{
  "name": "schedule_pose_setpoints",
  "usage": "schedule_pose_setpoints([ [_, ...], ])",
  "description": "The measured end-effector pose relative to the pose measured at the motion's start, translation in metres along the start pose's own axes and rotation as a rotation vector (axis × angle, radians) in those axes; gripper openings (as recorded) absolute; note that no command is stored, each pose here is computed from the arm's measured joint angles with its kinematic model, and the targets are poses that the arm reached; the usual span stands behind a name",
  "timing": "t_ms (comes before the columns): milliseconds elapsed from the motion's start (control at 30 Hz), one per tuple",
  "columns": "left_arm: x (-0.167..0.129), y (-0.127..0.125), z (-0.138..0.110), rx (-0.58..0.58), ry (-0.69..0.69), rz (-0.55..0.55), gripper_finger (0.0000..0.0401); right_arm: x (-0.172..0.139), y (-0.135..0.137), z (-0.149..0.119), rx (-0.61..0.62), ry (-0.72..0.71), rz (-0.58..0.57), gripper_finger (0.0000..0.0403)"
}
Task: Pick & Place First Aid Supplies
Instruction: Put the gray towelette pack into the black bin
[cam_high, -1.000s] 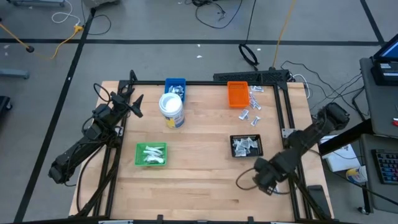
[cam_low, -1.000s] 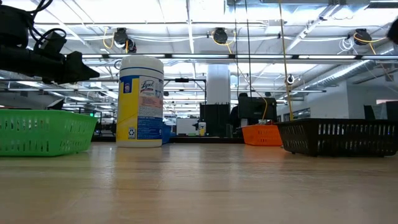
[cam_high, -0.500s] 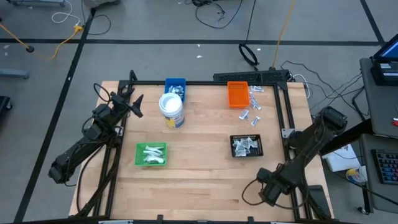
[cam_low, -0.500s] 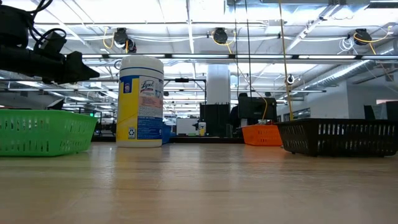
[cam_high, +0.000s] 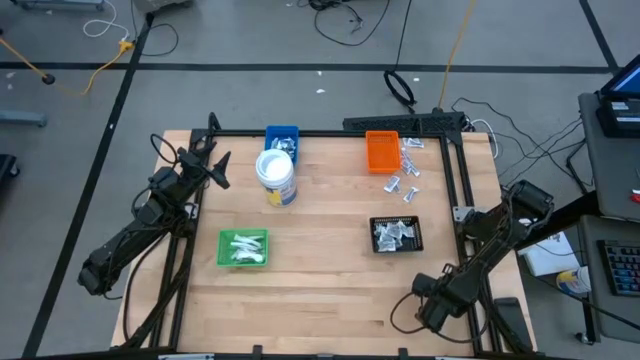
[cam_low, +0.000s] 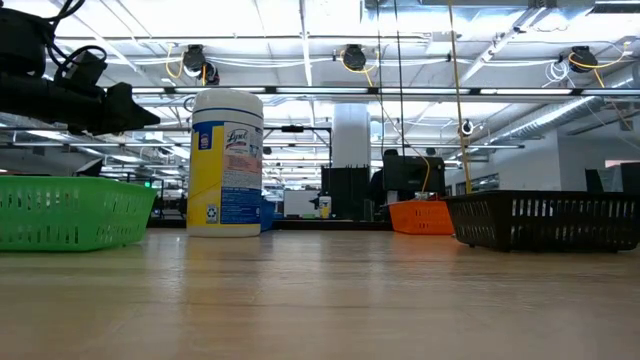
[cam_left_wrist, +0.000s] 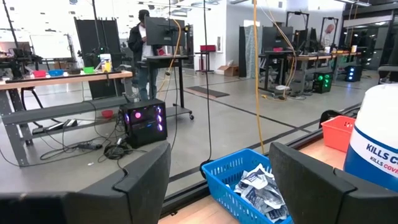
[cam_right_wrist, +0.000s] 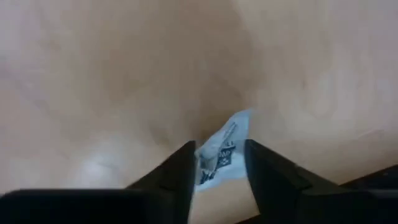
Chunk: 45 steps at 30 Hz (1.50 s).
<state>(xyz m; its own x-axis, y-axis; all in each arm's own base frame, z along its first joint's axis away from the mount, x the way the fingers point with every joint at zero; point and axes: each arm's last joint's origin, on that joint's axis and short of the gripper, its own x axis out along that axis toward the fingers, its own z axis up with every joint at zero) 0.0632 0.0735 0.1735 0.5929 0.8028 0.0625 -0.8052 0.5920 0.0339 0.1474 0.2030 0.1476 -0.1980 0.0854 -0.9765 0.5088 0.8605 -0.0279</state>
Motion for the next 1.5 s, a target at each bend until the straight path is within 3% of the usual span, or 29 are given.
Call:
schedule_pose_setpoints([
  [133,0.000,0.000,0.000,0.000,0.000,0.000,0.0273,0.000,0.000,0.000,-0.036,0.001,0.003,0.0039],
  [200,0.000,0.000,0.000,0.000,0.000,0.000,0.0274,0.000,0.000,0.000,-0.066,0.001,0.004,0.0013],
  [367,0.000,0.000,0.000,0.000,0.000,0.001,0.0273,-0.005,-0.002,-0.001,-0.090,0.001,0.012,0.0008],
  [833,0.000,0.000,0.000,0.000,0.000,0.000,0.0274,-0.047,-0.022,0.001,-0.345,-0.060,0.112,0.0002],
  [1167,0.000,0.000,0.000,0.000,0.000,0.000,0.0274,-0.064,-0.045,0.042,-0.571,-0.088,0.109,0.0001],
  [1500,0.000,0.000,0.000,0.000,0.000,0.000,0.0273,-0.092,-0.073,0.103,-0.608,-0.216,0.112,0.0001],
])
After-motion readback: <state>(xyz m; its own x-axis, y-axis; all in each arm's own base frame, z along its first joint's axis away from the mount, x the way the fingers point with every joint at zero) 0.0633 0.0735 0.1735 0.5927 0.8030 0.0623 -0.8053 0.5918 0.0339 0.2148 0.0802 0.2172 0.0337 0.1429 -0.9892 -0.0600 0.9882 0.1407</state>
